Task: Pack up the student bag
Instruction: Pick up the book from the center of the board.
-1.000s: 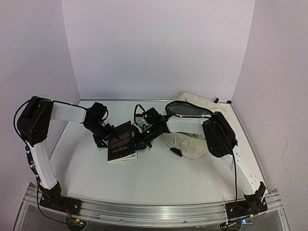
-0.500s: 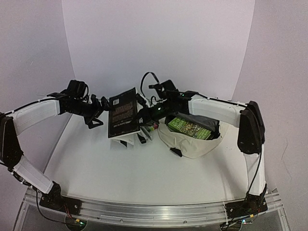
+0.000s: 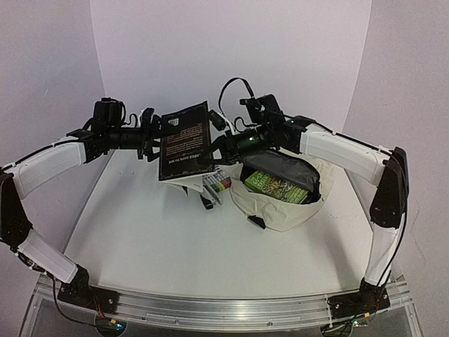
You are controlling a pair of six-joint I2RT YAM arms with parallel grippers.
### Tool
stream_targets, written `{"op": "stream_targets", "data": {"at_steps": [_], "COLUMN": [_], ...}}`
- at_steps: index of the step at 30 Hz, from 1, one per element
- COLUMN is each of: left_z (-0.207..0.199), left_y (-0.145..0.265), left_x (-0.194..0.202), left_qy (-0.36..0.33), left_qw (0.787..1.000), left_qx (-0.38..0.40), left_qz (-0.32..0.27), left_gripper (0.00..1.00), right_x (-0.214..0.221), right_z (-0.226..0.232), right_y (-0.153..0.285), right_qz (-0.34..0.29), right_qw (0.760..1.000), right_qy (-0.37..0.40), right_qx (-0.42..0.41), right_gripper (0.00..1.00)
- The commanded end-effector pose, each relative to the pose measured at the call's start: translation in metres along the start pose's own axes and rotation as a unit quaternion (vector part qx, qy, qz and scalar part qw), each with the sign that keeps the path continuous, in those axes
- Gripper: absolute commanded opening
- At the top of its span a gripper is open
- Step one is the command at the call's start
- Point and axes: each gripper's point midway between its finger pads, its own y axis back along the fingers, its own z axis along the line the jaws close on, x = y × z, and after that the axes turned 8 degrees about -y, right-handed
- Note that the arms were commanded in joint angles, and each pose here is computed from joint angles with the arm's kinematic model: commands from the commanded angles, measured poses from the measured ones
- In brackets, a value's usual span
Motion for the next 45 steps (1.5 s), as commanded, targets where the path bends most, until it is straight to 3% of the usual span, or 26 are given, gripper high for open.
{"op": "stream_targets", "data": {"at_steps": [1,4,6,7,9,11,15,19,23,26,30,35,45], "left_z": [-0.048,-0.055,-0.058,-0.061,-0.061,-0.062,-0.068,-0.083,-0.112,-0.128,-0.149,-0.167,-0.196], "left_y": [-0.001,0.000,0.004,0.006,0.007,0.007,0.010,0.006,0.000,0.003,0.005,-0.002,0.004], "left_x": [-0.011,-0.012,-0.015,-0.018,-0.025,-0.034,-0.049,-0.048,-0.029,-0.023,-0.018,-0.008,-0.006], "left_qy": [-0.043,-0.048,-0.051,-0.051,-0.043,-0.030,-0.021,-0.070,-0.149,-0.197,-0.234,-0.253,-0.270], "left_qw": [0.996,0.996,0.996,0.996,0.997,0.997,0.995,0.994,0.982,0.970,0.958,0.946,0.928], "left_qx": [0.074,0.080,0.075,0.073,0.059,0.049,0.042,0.045,0.114,0.140,0.168,0.200,0.257], "left_qz": [-0.003,-0.009,-0.022,-0.028,-0.040,-0.052,-0.085,-0.070,-0.001,0.008,0.012,0.029,0.024], "left_gripper": [0.67,0.43,0.26,0.15,0.03,0.00,0.00,0.00,0.03,0.03,0.03,0.02,0.00], "right_x": [-0.015,-0.019,-0.024,-0.026,-0.033,-0.041,-0.056,-0.058,-0.045,-0.035,-0.033,-0.040,-0.048], "right_z": [0.045,0.035,0.019,0.012,-0.006,-0.023,-0.045,-0.032,0.000,0.029,0.059,0.064,0.041], "right_y": [0.020,0.025,0.032,0.038,0.052,0.073,0.116,0.135,0.137,0.135,0.129,0.115,0.106], "right_qz": [-0.027,-0.035,-0.043,-0.047,-0.068,-0.094,-0.142,-0.148,-0.130,-0.119,-0.108,-0.089,-0.097], "right_qw": [0.996,0.997,0.998,0.998,0.996,0.988,0.946,0.932,0.940,0.954,0.976,0.990,0.993], "right_qy": [0.072,0.062,0.048,0.045,0.047,0.066,0.154,0.194,0.225,0.229,0.176,0.106,0.065], "right_qx": [-0.043,-0.031,-0.014,-0.002,0.039,0.100,0.246,0.269,0.219,0.156,0.071,0.014,0.028], "right_gripper": [0.00,0.00,0.06,0.16,0.51,0.78,0.98,0.98,0.98,0.98,0.98,0.98,0.98]}}
